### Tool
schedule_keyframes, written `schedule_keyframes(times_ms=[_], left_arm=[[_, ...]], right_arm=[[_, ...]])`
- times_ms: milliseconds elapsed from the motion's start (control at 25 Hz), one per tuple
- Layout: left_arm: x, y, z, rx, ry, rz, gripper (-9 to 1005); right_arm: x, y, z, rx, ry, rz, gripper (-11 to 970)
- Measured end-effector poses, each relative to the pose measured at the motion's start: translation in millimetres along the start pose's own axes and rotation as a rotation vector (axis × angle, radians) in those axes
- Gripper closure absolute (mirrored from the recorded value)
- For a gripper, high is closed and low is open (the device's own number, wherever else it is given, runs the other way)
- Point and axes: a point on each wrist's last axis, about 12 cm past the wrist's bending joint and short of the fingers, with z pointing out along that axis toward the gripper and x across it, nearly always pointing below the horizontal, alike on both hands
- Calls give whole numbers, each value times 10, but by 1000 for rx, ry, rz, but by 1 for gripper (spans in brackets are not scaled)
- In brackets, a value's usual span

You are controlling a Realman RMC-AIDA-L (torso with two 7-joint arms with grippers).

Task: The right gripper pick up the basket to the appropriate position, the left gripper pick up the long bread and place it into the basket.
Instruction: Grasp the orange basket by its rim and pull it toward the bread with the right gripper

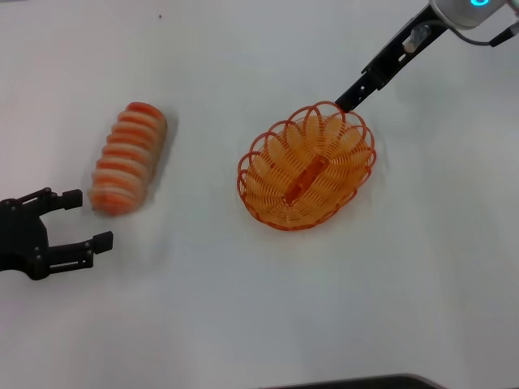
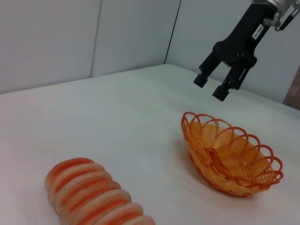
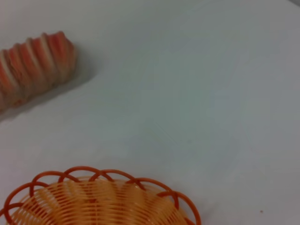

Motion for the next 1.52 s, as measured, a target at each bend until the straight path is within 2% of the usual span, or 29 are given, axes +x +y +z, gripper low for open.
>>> schedule_keyframes(times_ms=[280,440,720,1240,1520], left_arm=[[34,-11,-11,-8,2,4,88],[36,-14,-7,-7,1,5,89],[45,-23,5,-8,0,11,89],[44,-23,9,-10,0,13,89],[47,-13,-13,-27,-14,15,89]], right_arm=[[65,23,333,-33,58,23,45],[80,62,435,-32,92,6,44],[68,70,463,-21,92,3,44],[14,85,524,8,91,0,102],[21,111,577,20,118,-27,383]])
